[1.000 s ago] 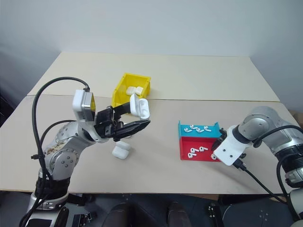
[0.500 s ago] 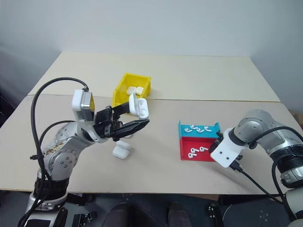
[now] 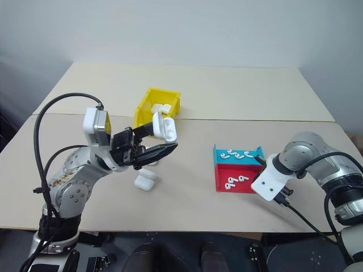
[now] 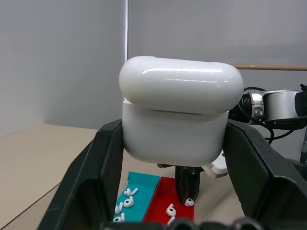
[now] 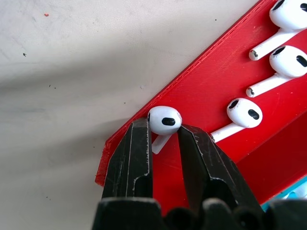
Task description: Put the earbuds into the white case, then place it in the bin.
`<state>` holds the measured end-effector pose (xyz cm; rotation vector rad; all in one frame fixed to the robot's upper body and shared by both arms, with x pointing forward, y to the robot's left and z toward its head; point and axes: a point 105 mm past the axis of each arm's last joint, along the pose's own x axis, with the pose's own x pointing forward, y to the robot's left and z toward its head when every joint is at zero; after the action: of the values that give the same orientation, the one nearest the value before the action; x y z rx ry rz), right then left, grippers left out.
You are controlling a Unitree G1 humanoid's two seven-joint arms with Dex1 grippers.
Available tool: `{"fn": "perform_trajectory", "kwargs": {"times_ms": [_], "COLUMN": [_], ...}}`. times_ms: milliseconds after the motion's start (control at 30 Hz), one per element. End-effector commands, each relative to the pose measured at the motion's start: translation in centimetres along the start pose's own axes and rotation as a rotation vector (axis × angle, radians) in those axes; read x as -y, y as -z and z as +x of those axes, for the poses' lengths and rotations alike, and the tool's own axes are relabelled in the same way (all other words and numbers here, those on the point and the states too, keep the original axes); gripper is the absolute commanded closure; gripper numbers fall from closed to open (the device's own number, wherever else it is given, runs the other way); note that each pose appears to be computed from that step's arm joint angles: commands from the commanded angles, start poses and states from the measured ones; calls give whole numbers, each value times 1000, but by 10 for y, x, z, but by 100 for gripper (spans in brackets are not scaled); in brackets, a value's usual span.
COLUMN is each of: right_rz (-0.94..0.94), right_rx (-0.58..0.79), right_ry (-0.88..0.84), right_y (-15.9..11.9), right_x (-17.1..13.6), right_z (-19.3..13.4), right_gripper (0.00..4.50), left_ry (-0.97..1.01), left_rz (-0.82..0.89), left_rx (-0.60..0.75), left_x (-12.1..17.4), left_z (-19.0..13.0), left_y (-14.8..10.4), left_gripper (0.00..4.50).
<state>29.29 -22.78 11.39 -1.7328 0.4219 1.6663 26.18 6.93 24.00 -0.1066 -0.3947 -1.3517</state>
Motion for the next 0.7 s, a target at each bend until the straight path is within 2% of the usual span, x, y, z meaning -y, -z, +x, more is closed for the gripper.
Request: {"fn": "perform_trajectory", "kwargs": {"times_ms": [33,167,267,333,467,567,700], "right_rz": [17,106,252,397,565,685,779], "right_rx": [15,70,193,347,605,855,1041], "right_ry": [13,42,107,194,350,546,812], "right_y": [-2,-7,-18,-32,-52,-66,-75], "right_x": [2,3,10,23,44,64,90], "right_z": [-4,-13,-28,-47,-79,-105,-126], "right_gripper": [386,386,386,386,386,386,386], "left_ry": [19,23,34,45,64,78,91], "left_rz": [36,33,32,32,31,23,20], "left_rx": [20,20,21,21,21,21,17], "left_x": [6,6,5,3,0,-5,-10], "left_z": [1,1,2,3,4,5,5], "left_y": [-10,-10,-10,-10,-10,-10,-11], "left_gripper": [169,169,169,169,169,169,169]}}
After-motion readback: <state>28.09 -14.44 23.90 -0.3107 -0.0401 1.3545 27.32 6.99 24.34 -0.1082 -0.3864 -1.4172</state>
